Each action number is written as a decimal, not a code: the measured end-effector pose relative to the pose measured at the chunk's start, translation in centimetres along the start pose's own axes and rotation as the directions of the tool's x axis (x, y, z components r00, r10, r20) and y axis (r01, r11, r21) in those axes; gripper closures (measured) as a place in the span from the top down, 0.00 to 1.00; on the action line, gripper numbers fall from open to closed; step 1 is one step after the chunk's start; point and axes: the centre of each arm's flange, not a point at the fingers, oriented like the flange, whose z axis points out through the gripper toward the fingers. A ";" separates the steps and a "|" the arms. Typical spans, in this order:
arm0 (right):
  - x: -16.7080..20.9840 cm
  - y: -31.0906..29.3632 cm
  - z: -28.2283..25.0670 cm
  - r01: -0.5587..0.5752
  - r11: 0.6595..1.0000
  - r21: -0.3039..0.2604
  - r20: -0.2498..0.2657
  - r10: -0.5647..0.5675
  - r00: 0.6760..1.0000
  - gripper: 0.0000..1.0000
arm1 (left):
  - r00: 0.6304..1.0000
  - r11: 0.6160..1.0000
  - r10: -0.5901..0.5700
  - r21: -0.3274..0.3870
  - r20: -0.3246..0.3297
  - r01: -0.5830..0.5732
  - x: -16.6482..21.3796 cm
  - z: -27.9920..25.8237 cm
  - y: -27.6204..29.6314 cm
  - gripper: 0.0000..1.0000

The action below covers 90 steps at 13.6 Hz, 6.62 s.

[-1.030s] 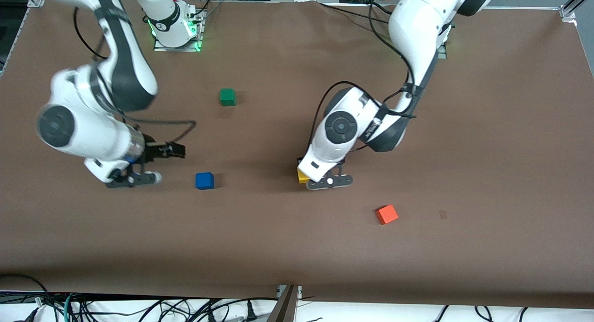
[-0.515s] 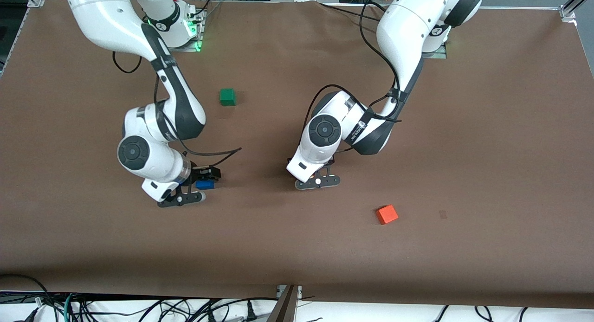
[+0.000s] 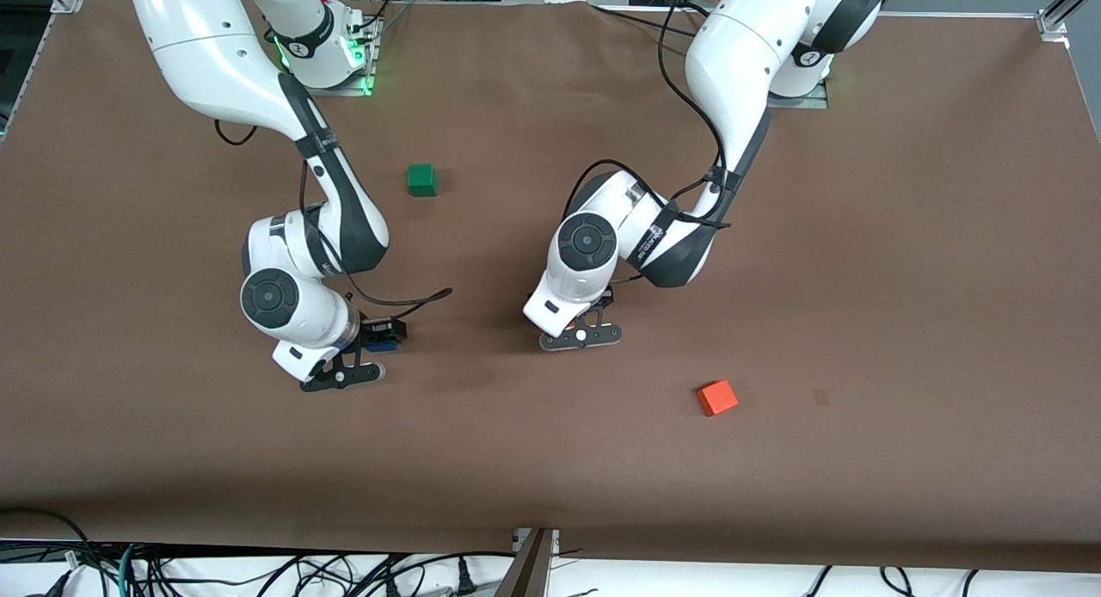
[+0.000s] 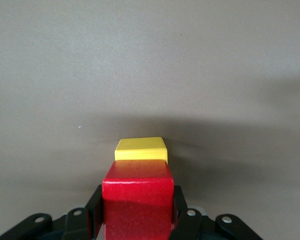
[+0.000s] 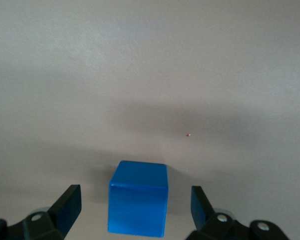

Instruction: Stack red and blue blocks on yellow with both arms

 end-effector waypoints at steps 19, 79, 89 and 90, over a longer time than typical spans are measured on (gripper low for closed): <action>0.0 0.5 1.7 -0.057 0.998 0.039 0.020 0.056 0.998 0.56 | 0.998 0.998 -0.063 -0.018 -0.026 0.063 0.5 0.4 0.1 0.97; -2.3 -34.1 -7.9 0.053 0.996 0.065 -0.205 -0.039 0.978 0.56 | 0.998 0.994 0.020 0.110 0.057 -0.026 3.0 -35.7 -45.3 1.00; -1.9 -33.7 -7.5 0.048 0.997 0.061 -0.212 -0.035 0.977 0.67 | 0.999 0.994 0.016 0.109 0.048 -0.021 3.2 -35.7 -45.6 1.00; -1.9 -33.7 -7.4 0.048 0.997 0.060 -0.211 -0.035 0.977 0.67 | 0.999 0.994 0.016 0.109 0.048 -0.021 3.2 -35.7 -45.6 1.00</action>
